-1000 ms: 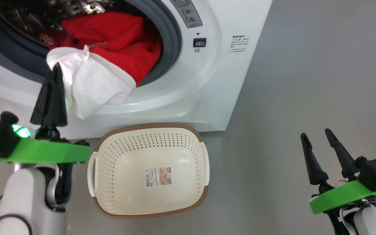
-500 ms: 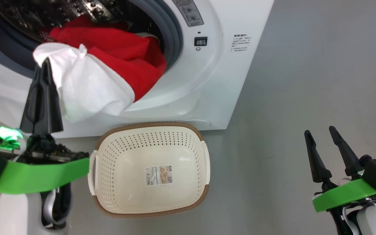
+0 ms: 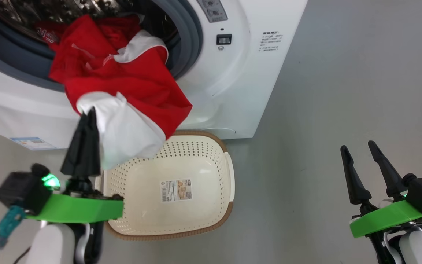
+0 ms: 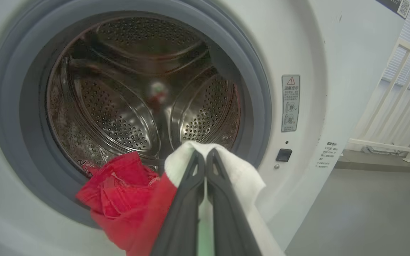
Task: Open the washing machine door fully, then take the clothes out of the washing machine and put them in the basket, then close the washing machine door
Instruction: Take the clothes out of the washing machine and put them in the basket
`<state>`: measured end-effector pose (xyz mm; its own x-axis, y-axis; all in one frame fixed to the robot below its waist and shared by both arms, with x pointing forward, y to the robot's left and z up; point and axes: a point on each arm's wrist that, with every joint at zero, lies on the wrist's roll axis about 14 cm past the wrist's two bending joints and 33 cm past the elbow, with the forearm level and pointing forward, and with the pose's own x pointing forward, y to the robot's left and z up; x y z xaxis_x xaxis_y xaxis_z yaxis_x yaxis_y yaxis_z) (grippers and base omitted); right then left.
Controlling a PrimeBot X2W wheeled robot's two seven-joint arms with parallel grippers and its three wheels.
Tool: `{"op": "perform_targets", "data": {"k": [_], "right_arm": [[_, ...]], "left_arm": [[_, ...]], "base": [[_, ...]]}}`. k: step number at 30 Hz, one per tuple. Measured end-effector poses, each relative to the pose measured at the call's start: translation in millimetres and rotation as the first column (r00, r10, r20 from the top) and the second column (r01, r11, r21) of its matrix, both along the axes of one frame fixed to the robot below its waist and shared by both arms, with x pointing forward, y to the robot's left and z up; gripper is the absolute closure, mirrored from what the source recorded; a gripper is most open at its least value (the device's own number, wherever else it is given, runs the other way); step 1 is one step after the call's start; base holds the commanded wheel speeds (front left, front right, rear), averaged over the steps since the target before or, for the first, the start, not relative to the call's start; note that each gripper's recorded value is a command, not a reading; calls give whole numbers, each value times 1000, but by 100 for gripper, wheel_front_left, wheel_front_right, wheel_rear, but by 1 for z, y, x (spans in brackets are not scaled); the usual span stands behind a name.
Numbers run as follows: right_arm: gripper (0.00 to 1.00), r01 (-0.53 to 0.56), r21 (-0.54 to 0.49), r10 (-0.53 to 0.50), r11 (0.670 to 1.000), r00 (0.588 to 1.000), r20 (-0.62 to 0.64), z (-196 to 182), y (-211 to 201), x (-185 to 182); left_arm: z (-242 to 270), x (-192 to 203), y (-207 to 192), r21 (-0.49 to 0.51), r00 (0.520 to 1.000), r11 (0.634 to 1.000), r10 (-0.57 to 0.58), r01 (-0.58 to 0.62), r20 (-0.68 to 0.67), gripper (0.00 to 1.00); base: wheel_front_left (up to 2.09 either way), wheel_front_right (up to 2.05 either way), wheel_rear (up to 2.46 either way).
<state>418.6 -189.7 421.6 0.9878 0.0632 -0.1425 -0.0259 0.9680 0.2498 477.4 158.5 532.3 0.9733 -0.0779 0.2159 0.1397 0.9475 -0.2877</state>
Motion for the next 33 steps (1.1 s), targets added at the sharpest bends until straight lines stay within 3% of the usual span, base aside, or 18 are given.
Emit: {"op": "perform_targets", "data": {"k": [8, 15, 33], "right_arm": [[0, 1, 1, -1, 1000, 1000, -15, -8, 0, 7], [0, 3, 6, -3, 1000, 1000, -28, -17, 1, 15], [0, 17, 8, -16, 1000, 997, -73, -45, -1, 35]], "left_arm": [[-65, -1, -16, 4, 982, 999, -42, 43, -186, 100], [-131, -10, -32, 4, 923, 995, -87, 95, -374, 100], [-228, 8, -53, 13, 785, 986, -125, 166, -607, 100]], "base": [[0, 0, 0], [0, 0, 0], [0, 0, 0]]}}
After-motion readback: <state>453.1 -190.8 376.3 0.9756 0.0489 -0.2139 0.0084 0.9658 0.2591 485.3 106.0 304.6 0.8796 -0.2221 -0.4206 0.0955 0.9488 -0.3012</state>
